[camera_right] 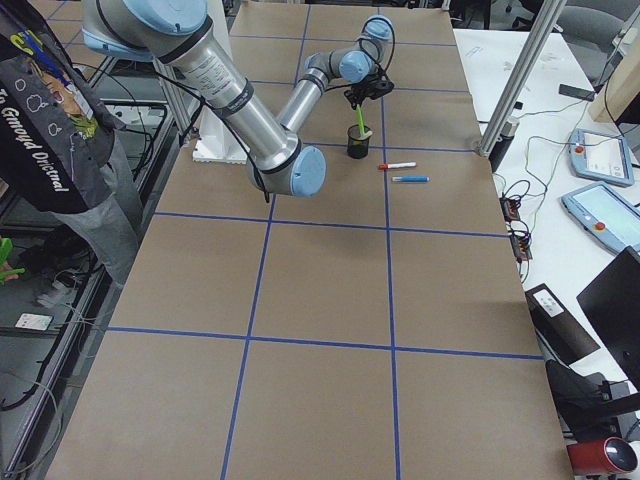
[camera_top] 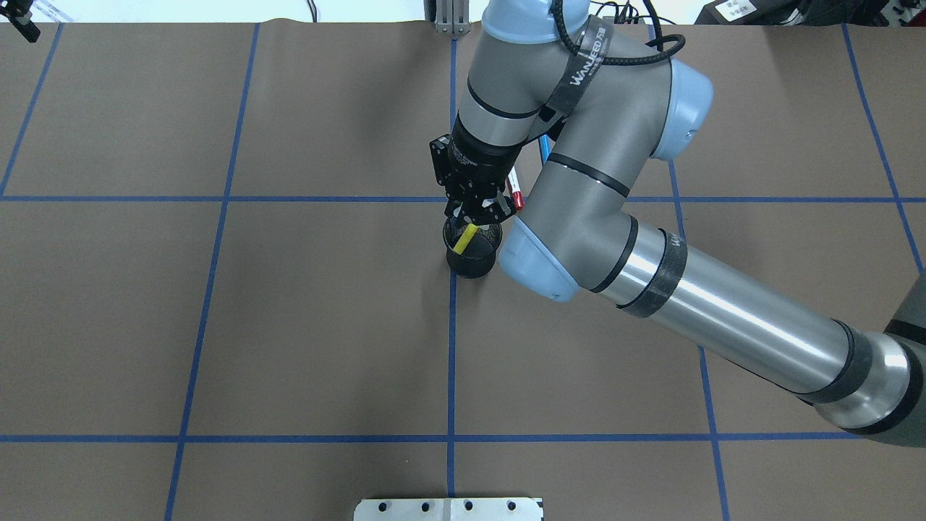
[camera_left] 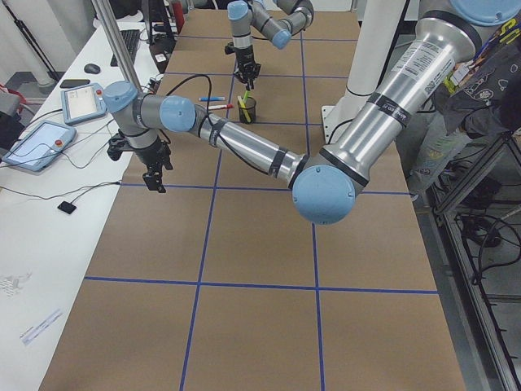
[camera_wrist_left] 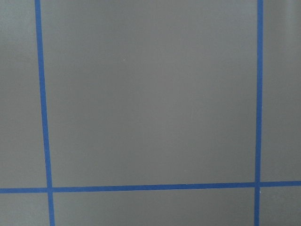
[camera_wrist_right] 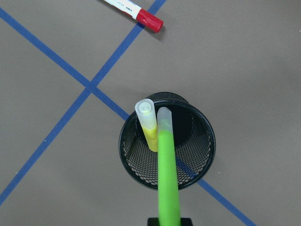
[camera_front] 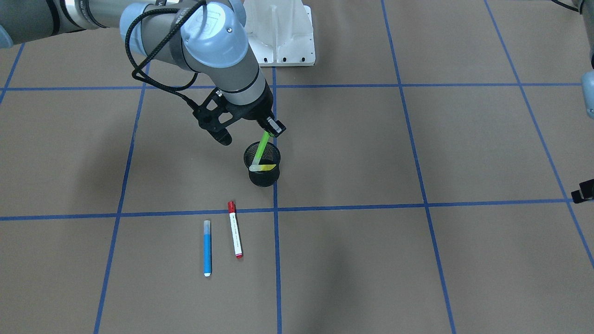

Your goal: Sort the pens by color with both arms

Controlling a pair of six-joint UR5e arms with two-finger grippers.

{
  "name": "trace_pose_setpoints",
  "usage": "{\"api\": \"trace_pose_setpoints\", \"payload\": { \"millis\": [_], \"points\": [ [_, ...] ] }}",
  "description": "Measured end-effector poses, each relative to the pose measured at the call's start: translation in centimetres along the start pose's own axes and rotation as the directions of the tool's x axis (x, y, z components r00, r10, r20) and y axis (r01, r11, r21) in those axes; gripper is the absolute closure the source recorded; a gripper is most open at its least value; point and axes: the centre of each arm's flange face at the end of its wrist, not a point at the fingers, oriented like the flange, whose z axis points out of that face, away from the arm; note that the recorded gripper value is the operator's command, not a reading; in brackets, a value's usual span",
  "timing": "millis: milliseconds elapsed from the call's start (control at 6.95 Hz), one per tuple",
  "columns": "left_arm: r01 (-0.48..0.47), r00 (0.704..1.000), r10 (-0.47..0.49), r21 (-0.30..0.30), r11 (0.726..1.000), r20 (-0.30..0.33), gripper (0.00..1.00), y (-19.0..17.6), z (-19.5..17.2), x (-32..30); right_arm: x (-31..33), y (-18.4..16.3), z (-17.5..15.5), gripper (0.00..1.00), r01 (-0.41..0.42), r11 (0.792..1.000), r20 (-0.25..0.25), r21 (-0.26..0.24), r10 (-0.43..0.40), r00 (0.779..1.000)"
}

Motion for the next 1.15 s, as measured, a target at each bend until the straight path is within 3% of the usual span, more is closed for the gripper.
{"api": "trace_pose_setpoints", "payload": {
  "millis": [288, 432, 576, 720, 863, 1007, 1151],
  "points": [
    [0.004, 1.0, -0.004, -0.001, 1.0, 0.001, 0.05, -0.1, -0.5, 0.4, 0.6, 0.7, -4.6, 0.83, 0.021, 0.999, 0.051, -0.027, -0.02, 0.998],
    [0.004, 1.0, -0.004, 0.0, 1.0, 0.001, 0.05, -0.1, -0.6, 0.4, 0.7, 0.6, -6.1, 0.83, 0.081, 0.997, 0.092, 0.005, -0.081, 0.992],
    [0.007, 1.0, -0.007, 0.0, 1.0, 0.001, 0.05, -0.2, -0.6, 0.4, 0.6, 0.1, -7.0, 0.83, 0.201, 0.976, 0.126, 0.087, -0.211, 0.969],
    [0.015, 1.0, -0.015, -0.002, 1.0, 0.001, 0.05, -0.2, -0.5, 0.5, 0.2, -1.0, -7.5, 0.83, 0.343, 0.917, 0.143, 0.202, -0.374, 0.916],
    [0.024, 1.0, -0.024, -0.004, 1.0, 0.001, 0.05, -0.2, -0.3, 0.6, -0.4, -2.4, -7.7, 0.83, 0.459, 0.828, 0.152, 0.322, -0.524, 0.838],
    [0.03, 1.0, -0.03, -0.005, 1.0, 0.001, 0.05, -0.2, -0.3, 0.6, -1.1, -4.0, -6.6, 0.83, 0.524, 0.751, 0.172, 0.402, -0.624, 0.762],
    [0.033, 0.999, -0.033, -0.007, 0.999, 0.002, 0.05, -0.2, -0.2, 0.5, -2.3, -6.3, -4.1, 0.83, 0.558, 0.698, 0.203, 0.449, -0.688, 0.697]
  ]
}}
